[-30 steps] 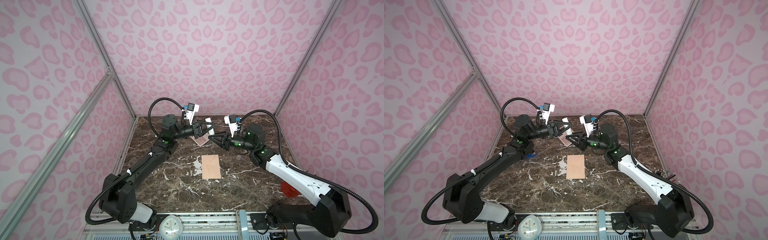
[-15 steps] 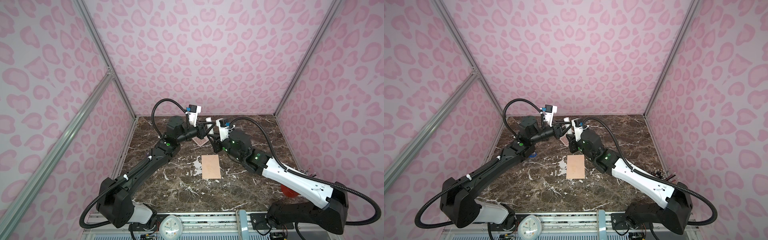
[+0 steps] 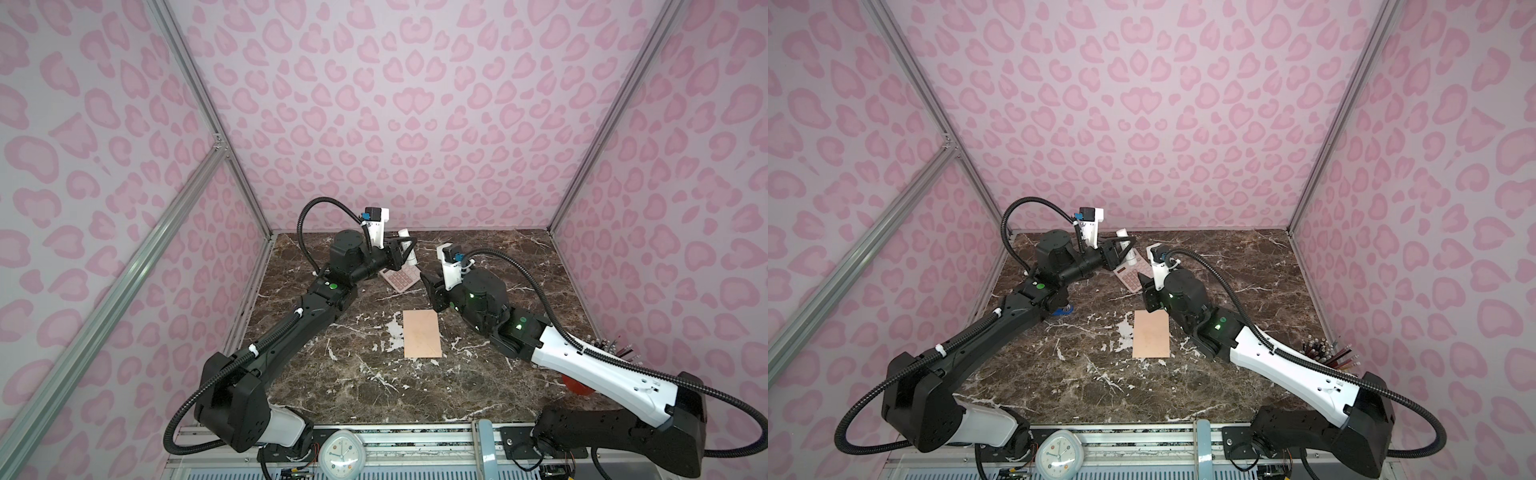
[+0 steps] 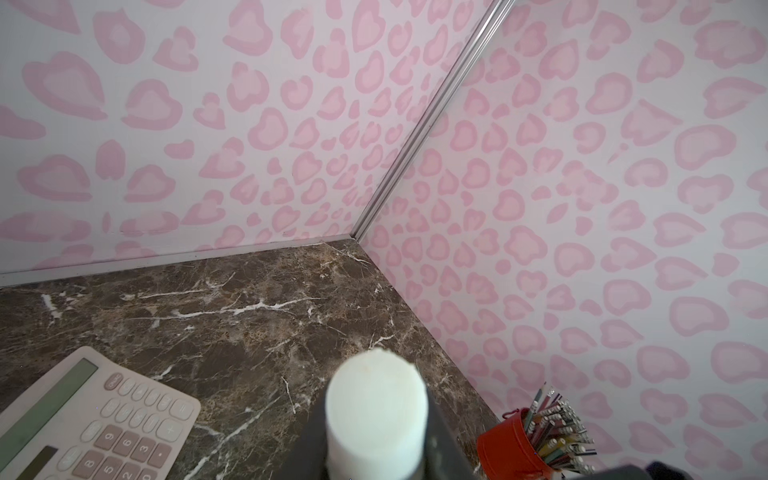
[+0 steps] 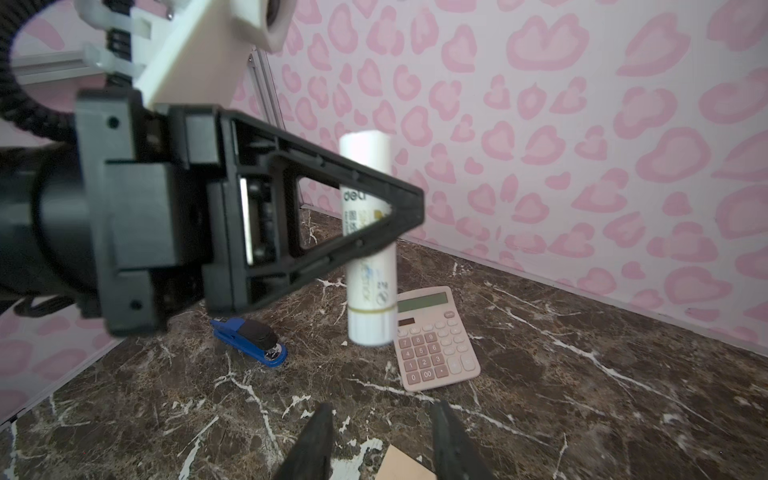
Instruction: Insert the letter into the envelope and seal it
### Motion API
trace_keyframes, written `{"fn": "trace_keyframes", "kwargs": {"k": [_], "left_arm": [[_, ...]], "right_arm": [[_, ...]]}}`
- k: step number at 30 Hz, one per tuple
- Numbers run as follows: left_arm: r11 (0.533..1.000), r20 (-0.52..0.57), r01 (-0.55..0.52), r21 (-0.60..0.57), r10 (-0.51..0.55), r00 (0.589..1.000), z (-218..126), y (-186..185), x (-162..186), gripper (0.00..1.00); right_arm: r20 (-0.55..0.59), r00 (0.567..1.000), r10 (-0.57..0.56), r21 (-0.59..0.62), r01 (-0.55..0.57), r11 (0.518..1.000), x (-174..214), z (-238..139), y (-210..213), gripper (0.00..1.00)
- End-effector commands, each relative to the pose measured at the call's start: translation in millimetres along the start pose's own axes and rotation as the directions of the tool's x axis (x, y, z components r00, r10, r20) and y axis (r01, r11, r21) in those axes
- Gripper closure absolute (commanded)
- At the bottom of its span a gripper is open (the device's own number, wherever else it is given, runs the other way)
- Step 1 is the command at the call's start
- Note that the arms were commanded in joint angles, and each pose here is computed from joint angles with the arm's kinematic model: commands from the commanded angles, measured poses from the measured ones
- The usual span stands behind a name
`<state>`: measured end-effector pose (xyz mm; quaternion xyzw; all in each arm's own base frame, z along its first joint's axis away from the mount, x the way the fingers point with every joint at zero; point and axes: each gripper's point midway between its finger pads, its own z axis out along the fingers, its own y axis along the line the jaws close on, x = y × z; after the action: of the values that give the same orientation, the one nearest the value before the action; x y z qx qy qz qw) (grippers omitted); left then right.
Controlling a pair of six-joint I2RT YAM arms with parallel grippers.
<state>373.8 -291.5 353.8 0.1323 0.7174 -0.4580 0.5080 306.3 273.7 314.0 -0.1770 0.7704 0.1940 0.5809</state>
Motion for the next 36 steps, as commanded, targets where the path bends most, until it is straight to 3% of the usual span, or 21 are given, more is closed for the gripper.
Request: {"fn": "trace_keyframes", "kwargs": {"k": [1,8,16,25,36], "left_arm": [[0.999,0.036,-0.016,0.039,0.014,0.999,-4.1,-8.4,-17.1,0.96],[0.978,0.021,-0.045,0.203,0.041,0.999,-14.2,-34.4,-23.9,0.96],[0.889,-0.037,0.019,0.457,-0.002,0.999,-28.7,-69.4,-13.7,0.96],[0.811,-0.093,0.072,0.580,-0.022,0.995,-36.2,-87.9,-9.2,0.96],[0.786,-0.104,0.087,0.612,-0.029,0.994,-38.2,-93.2,-8.4,0.96]], "right_arm": [[0.026,1.000,-0.005,-0.121,0.008,0.993,-0.9,-7.5,6.6,0.51],[0.063,0.996,0.068,-0.362,-0.040,0.931,-7.8,-22.6,11.6,0.52],[0.079,0.986,0.148,-0.588,-0.074,0.805,-23.6,-31.0,34.0,0.51],[0.054,0.987,0.151,-0.693,-0.072,0.717,-31.9,-34.4,49.8,0.50],[0.032,0.986,0.161,-0.702,-0.093,0.706,-32.6,-27.2,51.4,0.55]]}}
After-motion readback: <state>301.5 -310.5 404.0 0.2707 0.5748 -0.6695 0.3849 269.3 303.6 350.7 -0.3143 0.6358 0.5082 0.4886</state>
